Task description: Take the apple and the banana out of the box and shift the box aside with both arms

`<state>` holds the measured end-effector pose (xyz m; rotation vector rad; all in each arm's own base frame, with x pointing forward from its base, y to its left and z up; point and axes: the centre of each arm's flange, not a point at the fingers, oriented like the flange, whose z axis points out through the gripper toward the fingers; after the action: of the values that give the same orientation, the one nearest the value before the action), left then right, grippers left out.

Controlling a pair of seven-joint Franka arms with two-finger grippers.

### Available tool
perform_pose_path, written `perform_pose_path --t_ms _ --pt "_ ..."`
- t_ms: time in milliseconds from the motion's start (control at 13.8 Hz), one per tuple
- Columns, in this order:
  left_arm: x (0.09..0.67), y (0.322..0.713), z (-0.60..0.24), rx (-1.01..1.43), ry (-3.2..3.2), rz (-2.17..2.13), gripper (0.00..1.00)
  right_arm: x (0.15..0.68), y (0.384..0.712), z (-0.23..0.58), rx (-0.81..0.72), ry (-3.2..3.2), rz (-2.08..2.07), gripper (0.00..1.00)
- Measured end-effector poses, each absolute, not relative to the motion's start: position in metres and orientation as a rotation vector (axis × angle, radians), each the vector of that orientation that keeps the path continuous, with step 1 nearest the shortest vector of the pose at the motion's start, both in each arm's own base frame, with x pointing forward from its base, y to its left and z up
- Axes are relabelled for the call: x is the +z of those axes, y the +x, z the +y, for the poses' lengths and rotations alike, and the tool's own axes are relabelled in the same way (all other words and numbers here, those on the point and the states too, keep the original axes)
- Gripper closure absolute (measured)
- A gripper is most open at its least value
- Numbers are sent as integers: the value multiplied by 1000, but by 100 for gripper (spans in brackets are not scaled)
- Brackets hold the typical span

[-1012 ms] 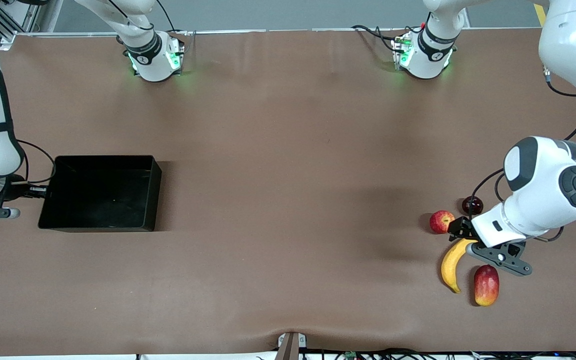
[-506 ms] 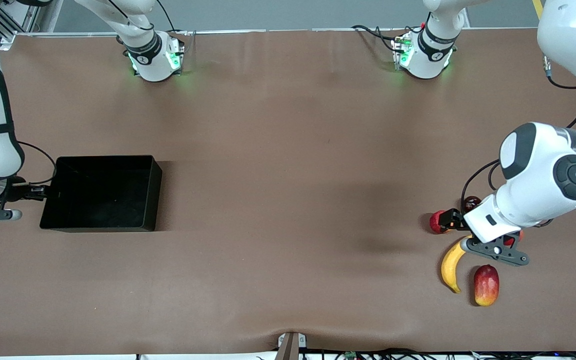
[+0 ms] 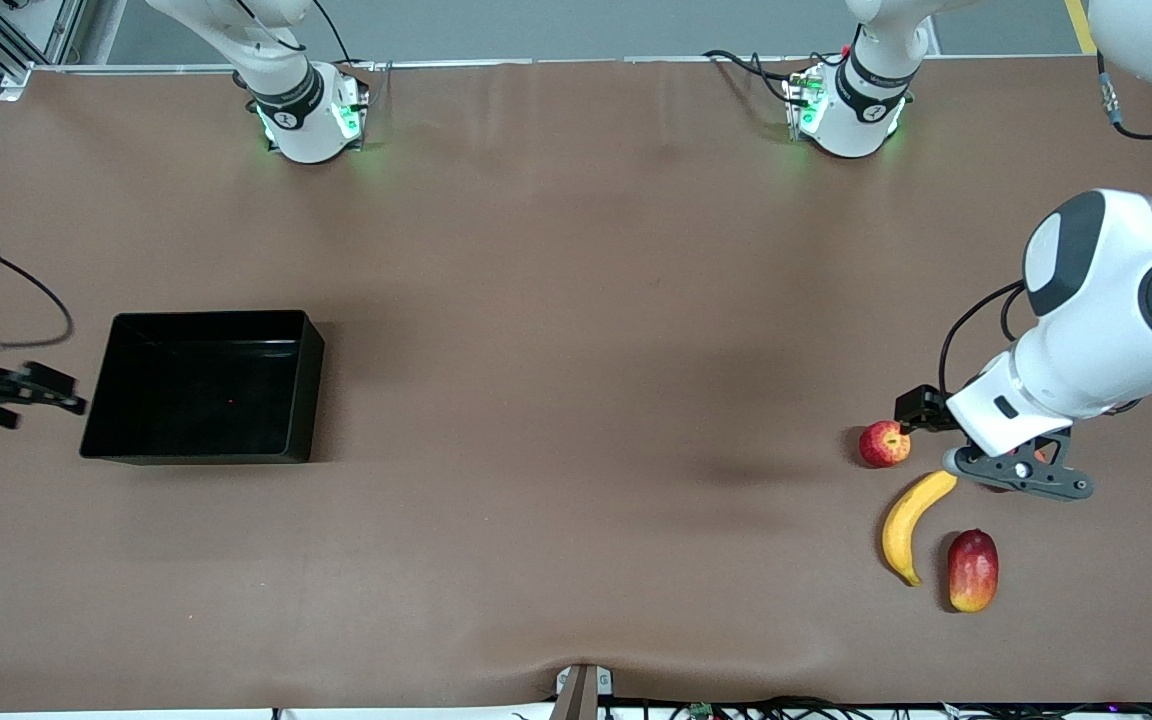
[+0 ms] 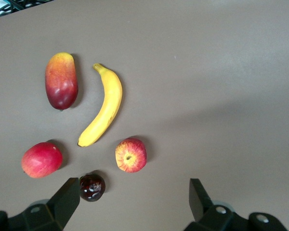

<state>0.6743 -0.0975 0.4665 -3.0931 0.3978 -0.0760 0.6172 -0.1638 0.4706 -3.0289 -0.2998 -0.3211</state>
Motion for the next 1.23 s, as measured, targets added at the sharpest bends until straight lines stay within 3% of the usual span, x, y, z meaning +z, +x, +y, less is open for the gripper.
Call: perform_pose_path --t_ms 289,506,795,1012,1229 --pt "478 669 -105 -86 -3104 323 0 550 583 -146 -248 -2979 -344 0" --pt "486 666 -114 -92 -3142 250 0 599 559 -144 -42 -2983 -50 0" --pt "516 653 -116 -111 -3127 175 0 643 531 -79 151 -3072 215 0" --pt "540 641 -117 -129 -3107 143 0 664 513 -40 173 -3088 283 0" --pt "555 631 -113 -113 -3087 127 0 662 512 -52 168 -3086 330 0"
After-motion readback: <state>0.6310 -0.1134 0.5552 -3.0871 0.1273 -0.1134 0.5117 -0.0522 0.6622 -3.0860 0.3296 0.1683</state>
